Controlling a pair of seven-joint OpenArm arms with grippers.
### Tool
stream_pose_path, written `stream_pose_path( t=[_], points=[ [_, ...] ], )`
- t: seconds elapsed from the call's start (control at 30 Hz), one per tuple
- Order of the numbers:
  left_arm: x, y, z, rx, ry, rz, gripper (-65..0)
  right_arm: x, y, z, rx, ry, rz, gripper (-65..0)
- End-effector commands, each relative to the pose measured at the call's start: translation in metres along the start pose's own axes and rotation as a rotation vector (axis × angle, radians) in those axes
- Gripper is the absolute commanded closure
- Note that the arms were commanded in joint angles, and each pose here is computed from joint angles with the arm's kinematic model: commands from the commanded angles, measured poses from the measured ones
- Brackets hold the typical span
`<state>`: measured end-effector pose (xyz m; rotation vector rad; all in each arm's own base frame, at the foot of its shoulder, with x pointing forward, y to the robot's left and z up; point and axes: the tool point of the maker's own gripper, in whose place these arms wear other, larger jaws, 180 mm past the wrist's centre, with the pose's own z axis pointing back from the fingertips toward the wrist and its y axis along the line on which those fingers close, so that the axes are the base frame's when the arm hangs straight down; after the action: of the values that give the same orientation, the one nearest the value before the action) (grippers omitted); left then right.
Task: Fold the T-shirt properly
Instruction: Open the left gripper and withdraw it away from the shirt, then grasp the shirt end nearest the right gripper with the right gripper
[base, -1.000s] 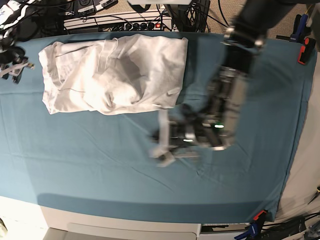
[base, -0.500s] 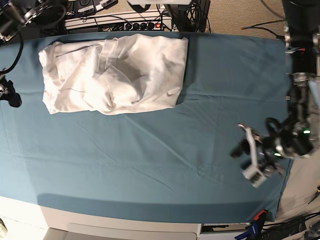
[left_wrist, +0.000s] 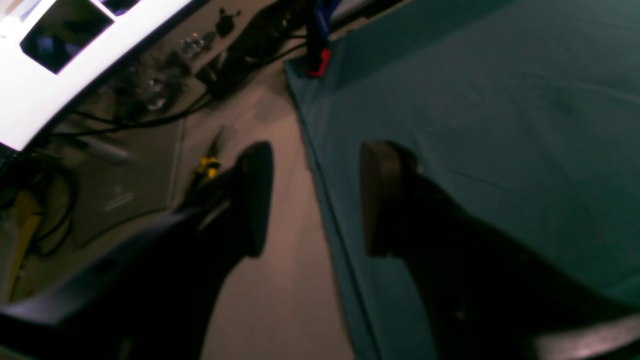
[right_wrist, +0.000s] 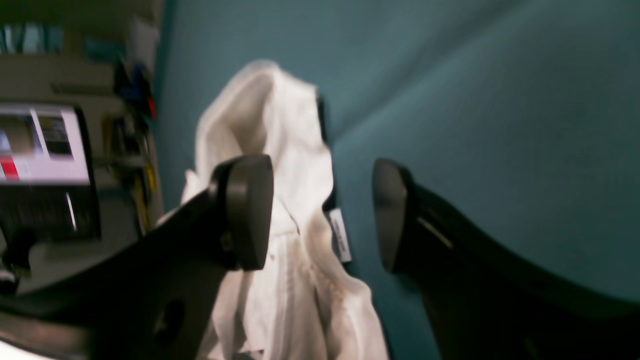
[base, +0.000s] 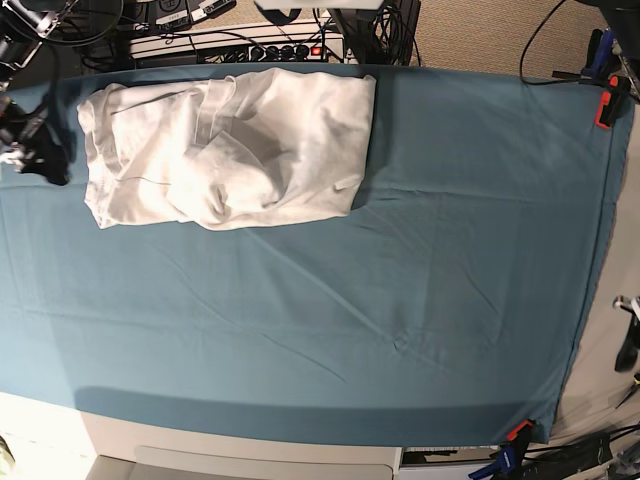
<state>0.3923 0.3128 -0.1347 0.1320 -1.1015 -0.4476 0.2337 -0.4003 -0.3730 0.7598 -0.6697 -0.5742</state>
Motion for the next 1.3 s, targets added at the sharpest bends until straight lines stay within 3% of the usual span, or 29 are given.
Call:
stream_pose_path(
  t=[0.0,0.13,0.43,0.83,1.27],
  points=[
    [0.008,0.006,0.006,0.017,-0.027,-0.012,-29.1,0.008,0.007,0.002,0.002,0.004,0.035,-32.4],
    [-0.012,-0.003,0.003,-0.004,0.018,-0.007,-29.1,-0.018,0.008,-0.019,0.018,0.079,0.025,-32.4],
    [-0.015,-0.004,0.002,-0.008,0.02,-0.006,-29.0,-0.033,0.009,-0.033,0.046,0.09,-0.014,-32.4],
    [-0.016,-0.003,0.002,-0.002,0.024,-0.008,-29.0,-0.025,0.035,-0.025,0.043,0.108,0.159,-32.4],
    [-0.016,-0.003,0.002,-0.001,0.024,-0.005,-29.0,-0.029,0.034,-0.022,0.033,0.121,0.17,-32.4]
  ],
)
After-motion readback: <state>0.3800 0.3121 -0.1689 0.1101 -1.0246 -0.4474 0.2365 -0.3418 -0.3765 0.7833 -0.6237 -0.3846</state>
